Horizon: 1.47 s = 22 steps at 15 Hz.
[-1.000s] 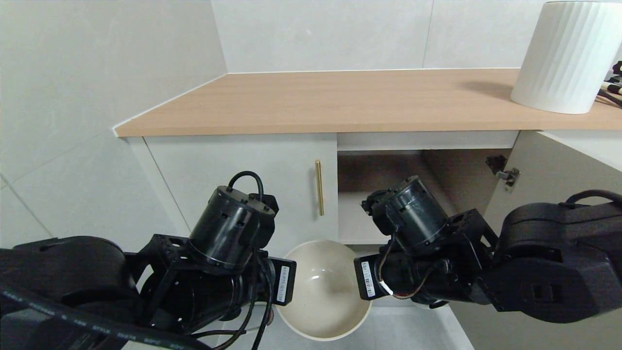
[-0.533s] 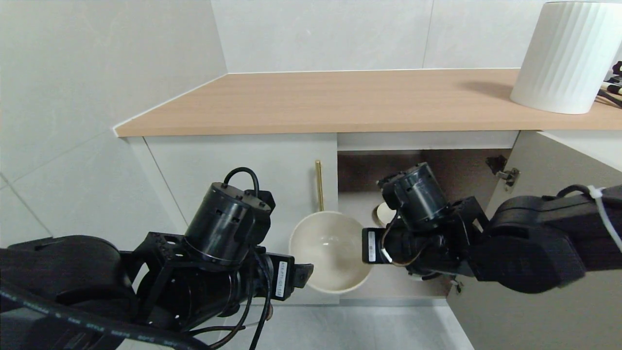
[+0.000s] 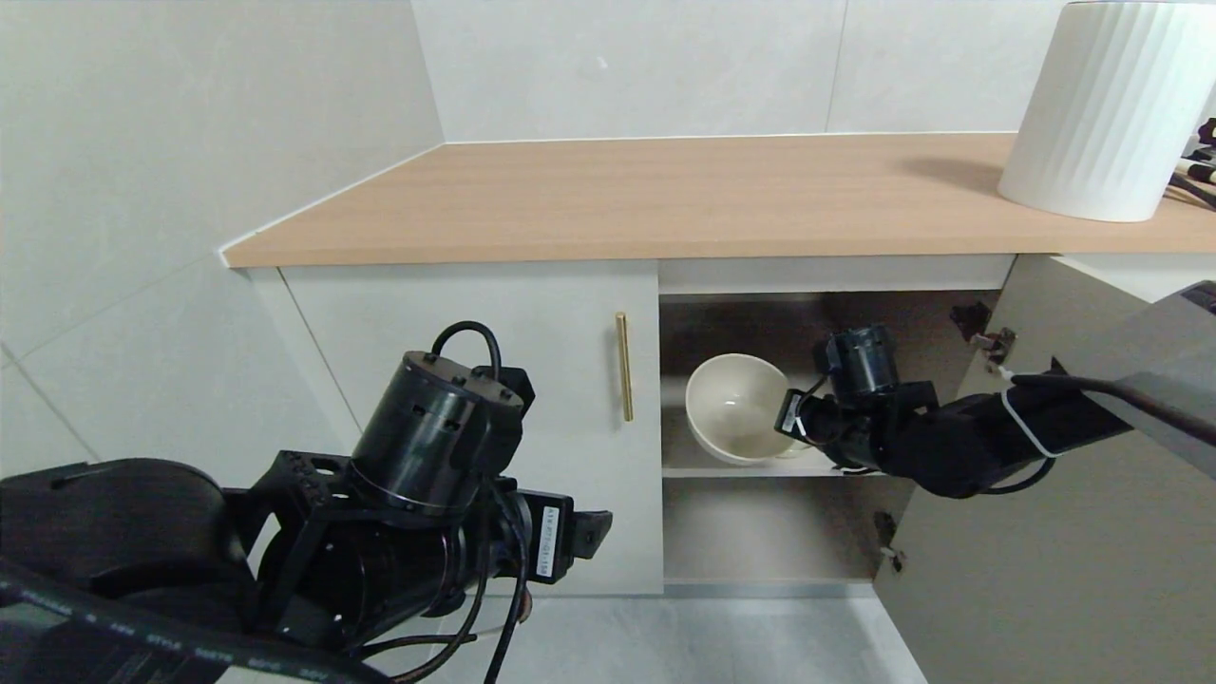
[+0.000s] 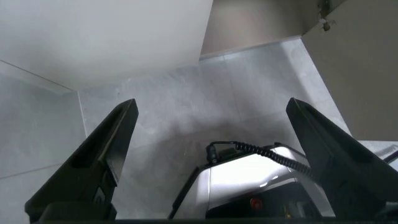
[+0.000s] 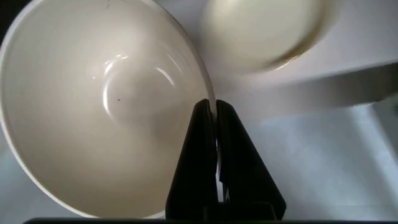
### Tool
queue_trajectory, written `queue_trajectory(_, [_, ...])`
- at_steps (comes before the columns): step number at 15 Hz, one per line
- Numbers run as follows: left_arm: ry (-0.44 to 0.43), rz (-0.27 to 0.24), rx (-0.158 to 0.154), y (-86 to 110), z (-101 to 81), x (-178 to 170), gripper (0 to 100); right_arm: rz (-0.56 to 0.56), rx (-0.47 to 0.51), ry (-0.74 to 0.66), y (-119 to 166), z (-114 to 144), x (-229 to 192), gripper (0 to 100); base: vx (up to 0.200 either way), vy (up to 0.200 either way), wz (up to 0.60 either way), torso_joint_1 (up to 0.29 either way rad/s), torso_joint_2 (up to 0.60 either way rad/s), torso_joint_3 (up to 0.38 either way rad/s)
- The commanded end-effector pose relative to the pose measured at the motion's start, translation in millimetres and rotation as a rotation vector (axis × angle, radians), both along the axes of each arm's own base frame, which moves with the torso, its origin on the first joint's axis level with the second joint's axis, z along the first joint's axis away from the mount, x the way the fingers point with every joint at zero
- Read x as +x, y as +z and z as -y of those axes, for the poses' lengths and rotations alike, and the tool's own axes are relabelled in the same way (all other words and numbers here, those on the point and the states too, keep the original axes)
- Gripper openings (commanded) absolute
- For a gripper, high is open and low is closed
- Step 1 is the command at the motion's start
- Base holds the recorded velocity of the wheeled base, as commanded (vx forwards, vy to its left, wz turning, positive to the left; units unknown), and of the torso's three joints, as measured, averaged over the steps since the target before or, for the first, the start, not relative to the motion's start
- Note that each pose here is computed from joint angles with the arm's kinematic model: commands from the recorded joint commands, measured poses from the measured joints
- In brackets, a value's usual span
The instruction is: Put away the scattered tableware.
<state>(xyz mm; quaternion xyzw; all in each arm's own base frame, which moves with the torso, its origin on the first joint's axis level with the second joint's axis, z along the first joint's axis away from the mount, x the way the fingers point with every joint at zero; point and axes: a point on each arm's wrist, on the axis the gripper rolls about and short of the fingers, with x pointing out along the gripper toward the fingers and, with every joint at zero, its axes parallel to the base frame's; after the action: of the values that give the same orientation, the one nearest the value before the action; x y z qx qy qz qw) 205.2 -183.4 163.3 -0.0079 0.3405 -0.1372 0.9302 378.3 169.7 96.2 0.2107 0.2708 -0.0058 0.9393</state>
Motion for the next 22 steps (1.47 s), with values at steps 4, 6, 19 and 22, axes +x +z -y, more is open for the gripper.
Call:
queue_trajectory(4, [0.001, 0.002, -0.002, 0.6, -0.2, -0.2, 100, -0.001, 0.014, -0.105, -12.7, 30.0, 28.4, 0, 0.0, 0.0, 0.0, 0.0, 0.0, 0.0])
queue_trajectory(6, [0.001, 0.0, -0.001, 0.1, -0.1, -0.1, 100, 0.005, 0.018, -0.132, -14.0, 39.2, 36.3, 0, 0.0, 0.0, 0.0, 0.0, 0.0, 0.0])
queue_trajectory(19, [0.001, -0.001, 0.0, -0.3, 0.4, 0.5, 100, 0.004, 0.015, -0.194, -38.4, 51.1, 66.6, 0, 0.0, 0.0, 0.0, 0.0, 0.0, 0.0])
queue_trajectory(22, [0.002, 0.0, 0.001, -0.3, 0.4, 0.5, 100, 0.009, 0.014, -0.203, -41.1, 52.0, 71.5, 0, 0.0, 0.0, 0.0, 0.0, 0.0, 0.0])
